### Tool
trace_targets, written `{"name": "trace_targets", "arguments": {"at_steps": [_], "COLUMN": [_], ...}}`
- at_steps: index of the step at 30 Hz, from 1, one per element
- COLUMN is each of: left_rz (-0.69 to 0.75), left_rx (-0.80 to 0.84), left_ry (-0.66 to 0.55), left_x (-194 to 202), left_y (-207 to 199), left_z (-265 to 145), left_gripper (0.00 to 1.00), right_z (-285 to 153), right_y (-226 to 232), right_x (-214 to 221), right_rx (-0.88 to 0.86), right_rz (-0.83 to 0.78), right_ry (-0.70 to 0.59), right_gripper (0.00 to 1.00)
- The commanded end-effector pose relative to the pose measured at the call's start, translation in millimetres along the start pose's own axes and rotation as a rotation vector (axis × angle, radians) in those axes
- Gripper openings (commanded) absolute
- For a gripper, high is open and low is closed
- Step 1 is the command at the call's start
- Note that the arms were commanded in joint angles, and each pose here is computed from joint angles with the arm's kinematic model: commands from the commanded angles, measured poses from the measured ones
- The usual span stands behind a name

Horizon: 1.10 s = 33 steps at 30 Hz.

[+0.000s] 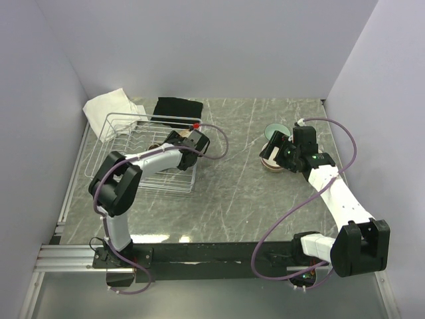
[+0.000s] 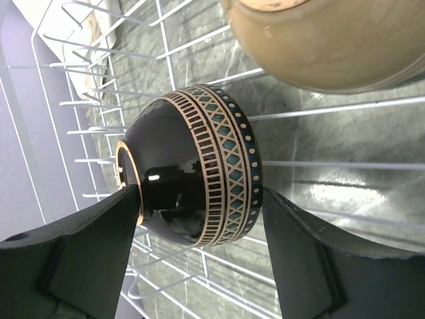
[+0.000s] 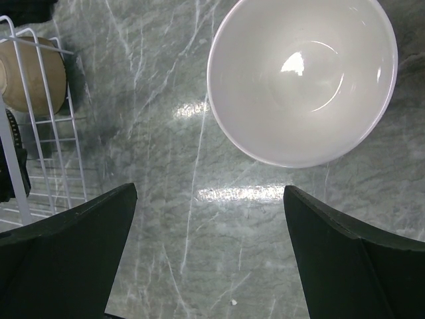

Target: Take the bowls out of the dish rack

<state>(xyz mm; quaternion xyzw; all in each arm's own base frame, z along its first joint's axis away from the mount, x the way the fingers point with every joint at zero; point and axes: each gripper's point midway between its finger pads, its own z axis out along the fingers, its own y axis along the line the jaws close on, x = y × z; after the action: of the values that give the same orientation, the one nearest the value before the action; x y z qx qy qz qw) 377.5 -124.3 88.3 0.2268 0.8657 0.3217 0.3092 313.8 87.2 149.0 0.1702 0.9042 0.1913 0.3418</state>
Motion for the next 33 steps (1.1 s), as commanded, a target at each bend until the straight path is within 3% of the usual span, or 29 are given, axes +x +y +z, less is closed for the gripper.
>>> {"name": "trace_targets", "arguments": {"at_steps": [1,13,18,22,29,33], "left_rz": [-0.077,-0.137,-0.200,-0.264,-0.402,-0.458], "left_rx": [-0.063,-0.102,-0.070,-0.010,0.139,0.220], "left_ry": [-0.032,-0.010,-0.024,-0.045,-0.106,-0.123], "left_x": [-12.2,-3.7,-7.6,-16.5,-37.0,-46.0], "left_y": [40.5,63.2,70.7,71.0,65.2,56.4], "left_z": [-20.3,-25.0,-30.1,-35.7,-53.6,-60.3], "left_gripper": [0.52,0.50,0.26,0.22,0.06,0.02], "right_z": [-0.1,-4.6,-7.1,-8.5,-10.7,-12.7], "right_y": [9.3,19.6,25.6,30.1,34.9,41.5], "right_x": [-7.4,-11.1,-11.9,-11.8,-8.7,-6.5], "right_rx": [-0.030,-0.071,-0.097,-0.114,-0.133,-0.157], "right_rz": [-0.015,-0.008,-0.010,-0.017,-0.024,-0.040], "right_ry": [-0.022,-0.023,-0.024,-0.026,-0.024,-0.020], "right_gripper": [1.00,1.00,1.00,0.99,0.99,0.99]}}
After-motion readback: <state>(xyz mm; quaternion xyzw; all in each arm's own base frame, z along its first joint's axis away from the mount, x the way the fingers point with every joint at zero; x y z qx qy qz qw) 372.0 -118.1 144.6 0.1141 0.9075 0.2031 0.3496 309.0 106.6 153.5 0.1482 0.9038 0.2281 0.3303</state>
